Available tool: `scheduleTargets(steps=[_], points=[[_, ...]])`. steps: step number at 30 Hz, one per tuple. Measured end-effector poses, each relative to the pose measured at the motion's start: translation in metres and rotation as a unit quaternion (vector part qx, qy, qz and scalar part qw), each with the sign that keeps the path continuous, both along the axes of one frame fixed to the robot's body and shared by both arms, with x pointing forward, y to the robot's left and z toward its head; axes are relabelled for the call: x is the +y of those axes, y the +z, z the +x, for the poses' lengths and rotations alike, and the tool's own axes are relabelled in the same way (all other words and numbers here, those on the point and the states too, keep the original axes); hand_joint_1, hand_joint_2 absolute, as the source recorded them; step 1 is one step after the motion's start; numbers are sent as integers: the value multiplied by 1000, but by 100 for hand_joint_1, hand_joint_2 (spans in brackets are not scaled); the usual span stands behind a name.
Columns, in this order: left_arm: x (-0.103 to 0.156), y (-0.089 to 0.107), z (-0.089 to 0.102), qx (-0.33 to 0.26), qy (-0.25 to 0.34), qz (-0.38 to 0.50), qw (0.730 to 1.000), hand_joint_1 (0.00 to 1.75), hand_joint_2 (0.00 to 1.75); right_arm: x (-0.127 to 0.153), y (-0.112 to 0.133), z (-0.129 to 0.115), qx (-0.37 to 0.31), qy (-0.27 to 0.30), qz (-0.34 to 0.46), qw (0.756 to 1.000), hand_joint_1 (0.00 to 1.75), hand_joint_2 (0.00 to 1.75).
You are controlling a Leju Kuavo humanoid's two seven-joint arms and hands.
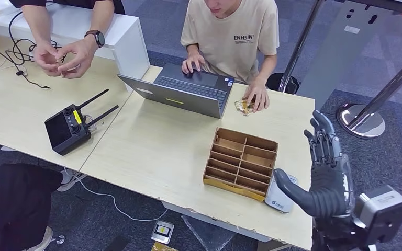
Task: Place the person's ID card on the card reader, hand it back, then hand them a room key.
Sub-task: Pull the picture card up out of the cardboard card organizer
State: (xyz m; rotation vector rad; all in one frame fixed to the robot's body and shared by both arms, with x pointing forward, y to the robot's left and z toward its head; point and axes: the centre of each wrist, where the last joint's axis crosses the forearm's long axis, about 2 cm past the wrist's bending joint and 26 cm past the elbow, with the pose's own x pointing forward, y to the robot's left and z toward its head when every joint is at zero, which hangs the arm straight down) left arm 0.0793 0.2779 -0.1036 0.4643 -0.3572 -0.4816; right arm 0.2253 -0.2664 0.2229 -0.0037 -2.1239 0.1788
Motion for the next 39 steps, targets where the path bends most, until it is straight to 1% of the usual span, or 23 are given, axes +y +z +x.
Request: scheduleTargets(steps=[6,25,39], points=[[0,0,0,-6,-6,1,1000,0,175,2,-1,3,3,10,-5,1000,0,175],[7,0,1,3,-13,8,1000,0,175,7,-9,5,8,5,10,1000,0,175],[14,0,1,-7,-9,12,1000,0,175,17,-10,7,4,8,23,1000,0,175]])
